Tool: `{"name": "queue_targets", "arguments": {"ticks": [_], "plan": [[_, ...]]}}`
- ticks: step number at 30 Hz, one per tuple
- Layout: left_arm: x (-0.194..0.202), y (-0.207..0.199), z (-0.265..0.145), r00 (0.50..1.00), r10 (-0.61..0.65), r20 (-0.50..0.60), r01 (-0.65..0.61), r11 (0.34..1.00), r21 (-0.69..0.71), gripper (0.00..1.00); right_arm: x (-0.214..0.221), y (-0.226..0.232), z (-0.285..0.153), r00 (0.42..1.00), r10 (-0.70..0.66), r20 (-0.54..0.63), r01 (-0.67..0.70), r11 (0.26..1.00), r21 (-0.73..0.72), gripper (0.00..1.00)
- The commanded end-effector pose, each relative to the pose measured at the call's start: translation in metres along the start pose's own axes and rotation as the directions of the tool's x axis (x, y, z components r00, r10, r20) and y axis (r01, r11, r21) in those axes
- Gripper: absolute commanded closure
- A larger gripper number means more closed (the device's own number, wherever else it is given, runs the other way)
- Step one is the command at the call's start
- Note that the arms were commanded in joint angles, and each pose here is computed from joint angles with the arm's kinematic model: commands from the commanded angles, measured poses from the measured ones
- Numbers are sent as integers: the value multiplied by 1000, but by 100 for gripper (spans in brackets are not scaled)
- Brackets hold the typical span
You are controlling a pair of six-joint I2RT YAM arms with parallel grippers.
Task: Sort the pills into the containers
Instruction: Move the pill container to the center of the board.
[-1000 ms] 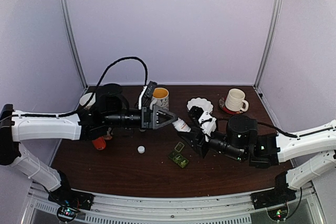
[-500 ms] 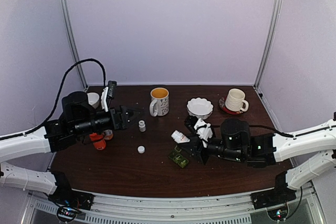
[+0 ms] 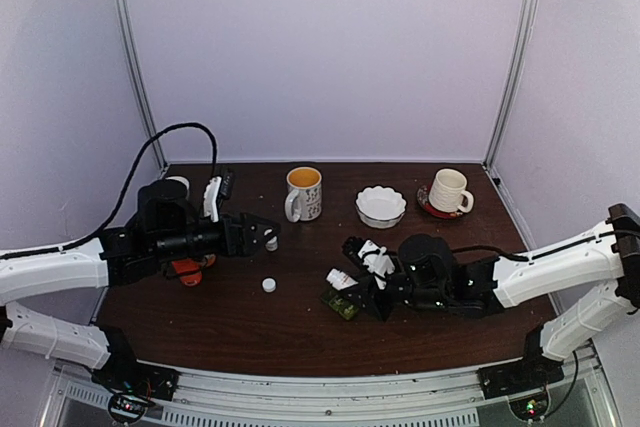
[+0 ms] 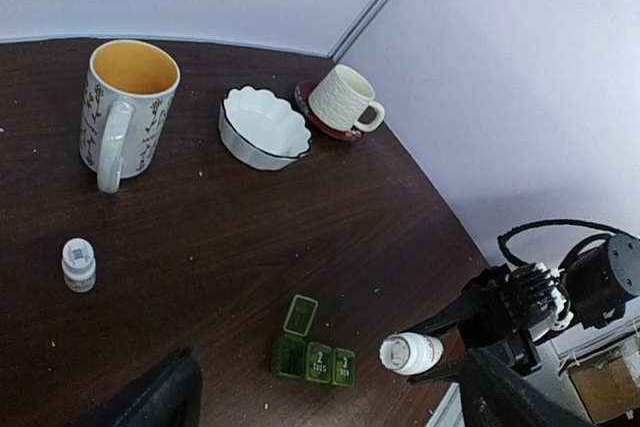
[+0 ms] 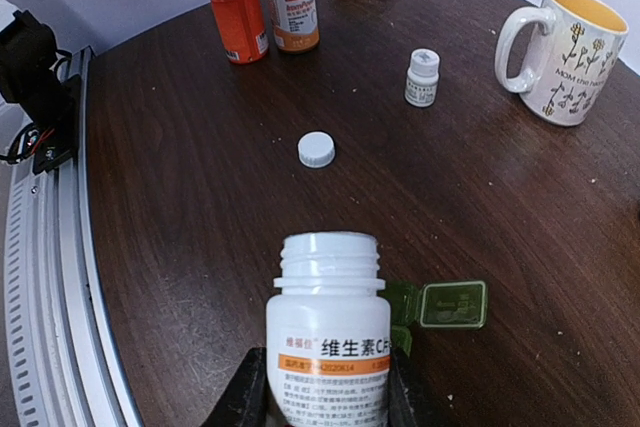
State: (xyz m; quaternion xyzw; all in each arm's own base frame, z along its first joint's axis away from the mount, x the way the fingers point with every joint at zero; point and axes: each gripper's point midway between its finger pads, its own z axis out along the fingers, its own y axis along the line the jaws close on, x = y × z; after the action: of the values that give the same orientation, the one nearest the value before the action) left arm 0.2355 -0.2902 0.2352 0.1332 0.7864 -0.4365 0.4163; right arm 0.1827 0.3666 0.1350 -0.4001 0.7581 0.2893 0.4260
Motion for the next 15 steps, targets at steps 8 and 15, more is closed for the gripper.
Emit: {"name": "queue_targets", "arguments": {"ticks": [8,15], "plan": [[10,-1,26,991,63,-118,-62,998,13,14,32,-3,23,997,51,-62,-54,998,-39,97],[29,5,49,978,71,-197,-68,997,21,18,39,-10,29,995,73,-72,-76,997,-28,97]]}}
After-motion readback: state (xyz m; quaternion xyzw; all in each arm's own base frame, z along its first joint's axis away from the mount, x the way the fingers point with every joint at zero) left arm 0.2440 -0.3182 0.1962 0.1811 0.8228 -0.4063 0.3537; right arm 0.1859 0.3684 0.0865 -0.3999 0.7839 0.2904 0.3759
